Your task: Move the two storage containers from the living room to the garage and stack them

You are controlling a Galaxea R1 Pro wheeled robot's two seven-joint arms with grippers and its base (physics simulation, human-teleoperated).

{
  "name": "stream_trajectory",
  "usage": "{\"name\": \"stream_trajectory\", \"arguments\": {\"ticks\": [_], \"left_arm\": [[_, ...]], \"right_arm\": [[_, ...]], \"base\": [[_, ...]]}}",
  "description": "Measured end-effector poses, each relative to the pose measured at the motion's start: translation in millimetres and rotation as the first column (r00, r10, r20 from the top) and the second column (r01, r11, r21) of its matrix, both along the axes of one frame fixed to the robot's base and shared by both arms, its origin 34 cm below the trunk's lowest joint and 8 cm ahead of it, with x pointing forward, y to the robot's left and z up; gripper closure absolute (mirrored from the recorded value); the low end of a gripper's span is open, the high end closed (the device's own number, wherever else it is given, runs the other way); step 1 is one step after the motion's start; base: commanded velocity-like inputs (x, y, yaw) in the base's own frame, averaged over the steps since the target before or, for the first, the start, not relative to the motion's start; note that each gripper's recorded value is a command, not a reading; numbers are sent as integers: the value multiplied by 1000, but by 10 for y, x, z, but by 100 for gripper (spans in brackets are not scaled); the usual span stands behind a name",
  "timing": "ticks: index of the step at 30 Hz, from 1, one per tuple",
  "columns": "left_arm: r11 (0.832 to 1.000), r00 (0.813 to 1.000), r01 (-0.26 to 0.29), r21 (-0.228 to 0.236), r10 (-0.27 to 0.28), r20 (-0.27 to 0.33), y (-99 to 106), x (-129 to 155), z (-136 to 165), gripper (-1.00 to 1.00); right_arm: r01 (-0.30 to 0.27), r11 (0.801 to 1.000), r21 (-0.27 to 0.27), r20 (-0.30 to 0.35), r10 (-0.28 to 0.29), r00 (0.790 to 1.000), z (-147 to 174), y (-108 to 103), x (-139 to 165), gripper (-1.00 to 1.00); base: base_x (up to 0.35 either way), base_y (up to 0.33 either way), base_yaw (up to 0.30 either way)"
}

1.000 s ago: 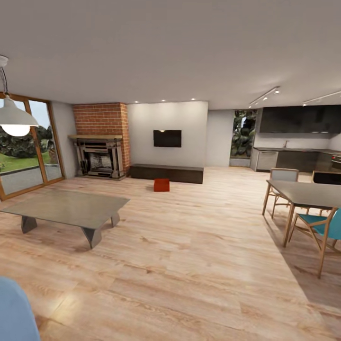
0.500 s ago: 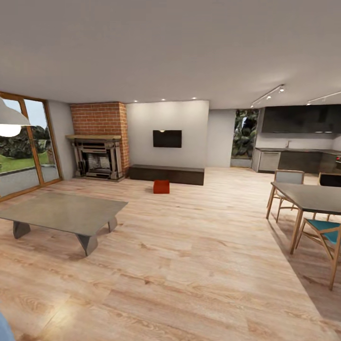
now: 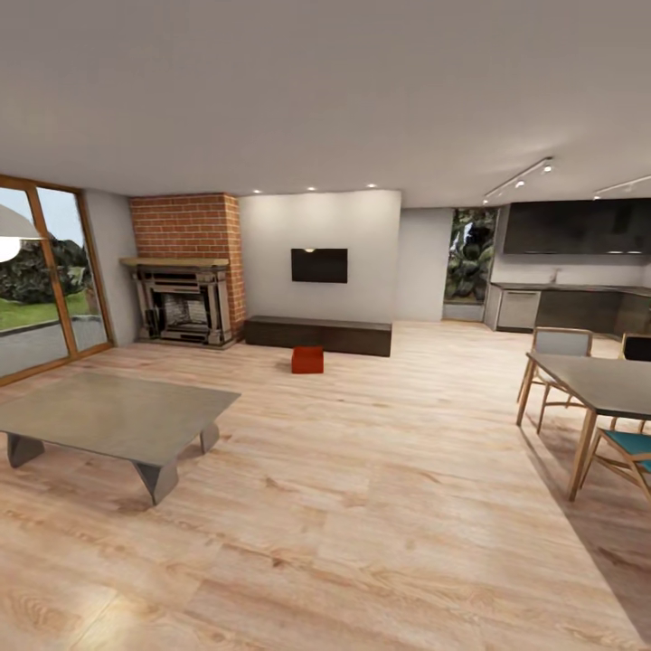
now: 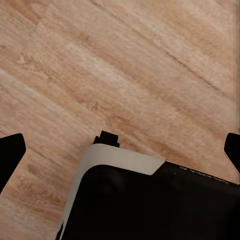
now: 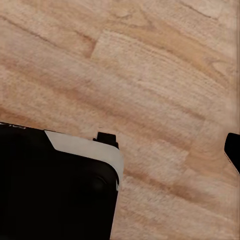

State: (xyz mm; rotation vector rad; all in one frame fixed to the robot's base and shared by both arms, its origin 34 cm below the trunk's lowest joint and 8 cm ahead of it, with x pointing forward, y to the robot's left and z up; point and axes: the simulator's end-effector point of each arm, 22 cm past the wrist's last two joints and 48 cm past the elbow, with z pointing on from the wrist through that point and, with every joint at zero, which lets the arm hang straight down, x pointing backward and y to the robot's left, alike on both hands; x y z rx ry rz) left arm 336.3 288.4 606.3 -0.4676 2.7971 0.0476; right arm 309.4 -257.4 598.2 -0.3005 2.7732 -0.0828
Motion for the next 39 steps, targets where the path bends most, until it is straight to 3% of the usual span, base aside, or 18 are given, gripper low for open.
{"name": "stream_trajectory", "arguments": {"ticks": [39], "left_arm": [[1000, 1000, 0, 0, 0, 1, 1, 3, 1, -100]], "right_arm": [[2, 1000, -9, 1, -2, 1000, 1, -23, 2, -100]], "base": [[324, 0, 0]]}}
